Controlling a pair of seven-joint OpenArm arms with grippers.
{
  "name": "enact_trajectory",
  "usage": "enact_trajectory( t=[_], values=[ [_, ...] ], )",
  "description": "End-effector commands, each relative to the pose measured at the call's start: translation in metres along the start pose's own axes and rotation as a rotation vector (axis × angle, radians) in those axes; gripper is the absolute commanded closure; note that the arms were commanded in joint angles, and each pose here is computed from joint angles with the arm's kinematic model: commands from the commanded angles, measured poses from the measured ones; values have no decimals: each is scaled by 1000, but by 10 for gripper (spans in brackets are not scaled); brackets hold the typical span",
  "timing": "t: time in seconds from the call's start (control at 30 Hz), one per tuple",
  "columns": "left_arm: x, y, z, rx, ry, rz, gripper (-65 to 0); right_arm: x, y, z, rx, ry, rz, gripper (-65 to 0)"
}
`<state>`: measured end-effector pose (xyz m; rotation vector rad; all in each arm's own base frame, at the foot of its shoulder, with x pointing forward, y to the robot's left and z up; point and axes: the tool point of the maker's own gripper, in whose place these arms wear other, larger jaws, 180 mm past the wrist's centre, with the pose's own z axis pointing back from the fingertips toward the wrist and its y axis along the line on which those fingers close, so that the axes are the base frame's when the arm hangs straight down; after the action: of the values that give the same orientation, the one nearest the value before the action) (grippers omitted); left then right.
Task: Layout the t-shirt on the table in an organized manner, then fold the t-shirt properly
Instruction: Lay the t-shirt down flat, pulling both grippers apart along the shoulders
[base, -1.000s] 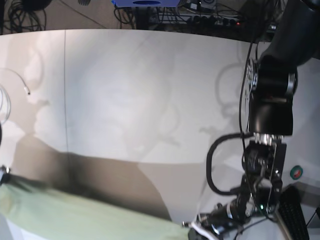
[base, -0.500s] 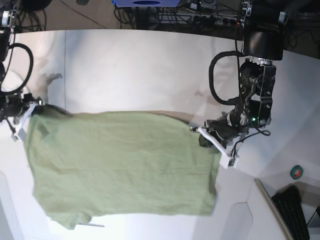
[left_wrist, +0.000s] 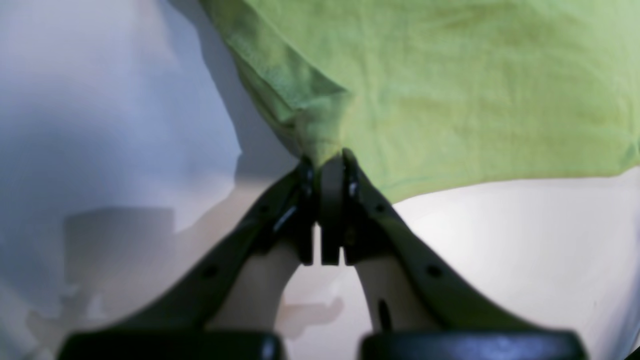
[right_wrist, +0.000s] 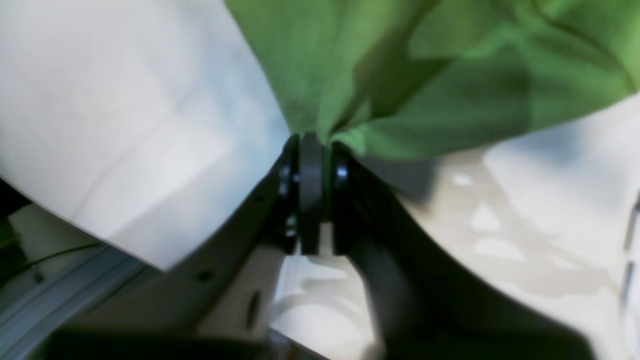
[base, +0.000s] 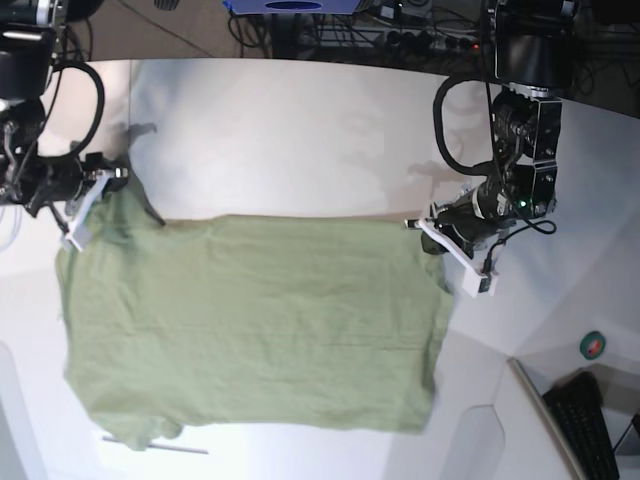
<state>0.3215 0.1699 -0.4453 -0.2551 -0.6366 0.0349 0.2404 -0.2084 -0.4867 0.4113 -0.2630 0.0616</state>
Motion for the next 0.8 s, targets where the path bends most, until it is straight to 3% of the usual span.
enact_trajectory(
  t=[0.0, 0.07, 0.1, 0.23, 0.33, 0.43, 0.57, 0.77],
  values=[
    [22, 2, 5, -1, -56, -14, 0, 17, -6, 23, -10, -102, -6, -173],
    [28, 1, 8, -1, -72, -25, 0, 27, -2, 52, -48, -206, 21, -290],
    [32, 4, 12, 5, -82, -38, 0, 30, 1, 65, -73, -241, 38, -314],
    [44, 1, 21, 2, -118, -67, 0, 58, -4, 91, -141, -326, 19, -314],
    [50, -3, 23, -3, -134, -73, 0, 80, -30, 81, -134, -360, -38, -213],
    [53, -5, 23, -8, -142, -73, 0, 87, -50, 56, -116, -303, -85, -18],
    [54, -6, 23, -9, -143, -72, 0, 92, -59, 35, -112, -270, -105, 0],
    [54, -3, 23, -5, -143, -76, 0, 76, -85, 20, -124, -244, -228, 0]
  ],
)
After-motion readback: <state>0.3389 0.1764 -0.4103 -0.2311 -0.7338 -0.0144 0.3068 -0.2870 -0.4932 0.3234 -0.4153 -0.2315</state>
